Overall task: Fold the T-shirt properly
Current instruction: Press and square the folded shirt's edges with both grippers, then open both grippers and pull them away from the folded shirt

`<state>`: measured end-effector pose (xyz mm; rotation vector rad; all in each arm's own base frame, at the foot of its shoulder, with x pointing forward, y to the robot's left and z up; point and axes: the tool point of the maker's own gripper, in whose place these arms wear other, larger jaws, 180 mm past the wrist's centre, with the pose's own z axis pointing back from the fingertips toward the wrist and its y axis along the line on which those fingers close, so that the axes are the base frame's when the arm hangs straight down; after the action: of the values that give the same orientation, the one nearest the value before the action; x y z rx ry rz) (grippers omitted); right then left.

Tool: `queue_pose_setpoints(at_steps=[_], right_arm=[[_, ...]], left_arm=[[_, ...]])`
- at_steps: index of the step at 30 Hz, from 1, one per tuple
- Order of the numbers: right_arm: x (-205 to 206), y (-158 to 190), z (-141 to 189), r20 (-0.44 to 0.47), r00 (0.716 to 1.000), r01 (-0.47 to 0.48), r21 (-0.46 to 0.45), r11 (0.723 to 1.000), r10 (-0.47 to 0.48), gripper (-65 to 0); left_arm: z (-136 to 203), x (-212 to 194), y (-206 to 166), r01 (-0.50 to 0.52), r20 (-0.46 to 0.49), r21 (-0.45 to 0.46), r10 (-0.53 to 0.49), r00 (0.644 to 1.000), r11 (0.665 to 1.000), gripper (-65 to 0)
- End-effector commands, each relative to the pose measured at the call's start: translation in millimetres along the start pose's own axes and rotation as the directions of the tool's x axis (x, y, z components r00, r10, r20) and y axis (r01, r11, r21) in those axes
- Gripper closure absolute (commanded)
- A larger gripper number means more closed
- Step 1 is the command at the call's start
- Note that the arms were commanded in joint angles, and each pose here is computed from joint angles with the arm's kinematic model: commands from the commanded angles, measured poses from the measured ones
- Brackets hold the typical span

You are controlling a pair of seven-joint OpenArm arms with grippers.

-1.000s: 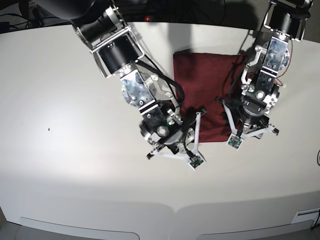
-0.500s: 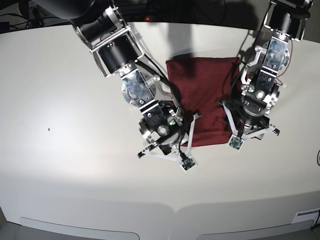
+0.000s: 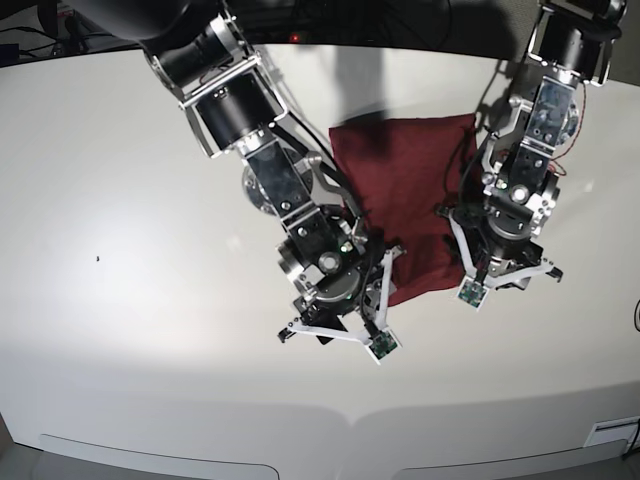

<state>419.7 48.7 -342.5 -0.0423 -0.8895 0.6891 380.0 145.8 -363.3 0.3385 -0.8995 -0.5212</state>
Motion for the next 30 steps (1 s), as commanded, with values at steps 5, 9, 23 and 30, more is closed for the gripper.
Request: queue_pose_setpoints(at_steps=[5, 9, 23, 30], right_arm=[[10, -26, 5, -0.023, 0.997, 0.068, -0.044, 0.997, -0.069, -26.9], [10, -23, 5, -0.016, 0.974, 0.227, 0.049, 0.973, -0.227, -26.9], [38, -46, 31, 0.145, 0.81, 0.463, 0.437, 0.771, -0.568, -26.9], [38, -66, 61, 0.236, 0.818, 0.361, 0.5, 0.787, -0.525, -26.9]], left_arm=[[0, 34, 24, -0.009, 0.088, 0.056, 0.004, 0.996, 0.998, -25.1], [0, 39, 25, -0.01, 0.113, 0.056, 0.004, 0.994, 0.998, -25.1], [3, 51, 23, -0.137, 0.179, 0.022, 0.131, 0.975, 0.99, -25.1], [44, 114, -23, -0.253, 0.328, -0.356, 0.374, 0.868, 0.899, -25.1]])
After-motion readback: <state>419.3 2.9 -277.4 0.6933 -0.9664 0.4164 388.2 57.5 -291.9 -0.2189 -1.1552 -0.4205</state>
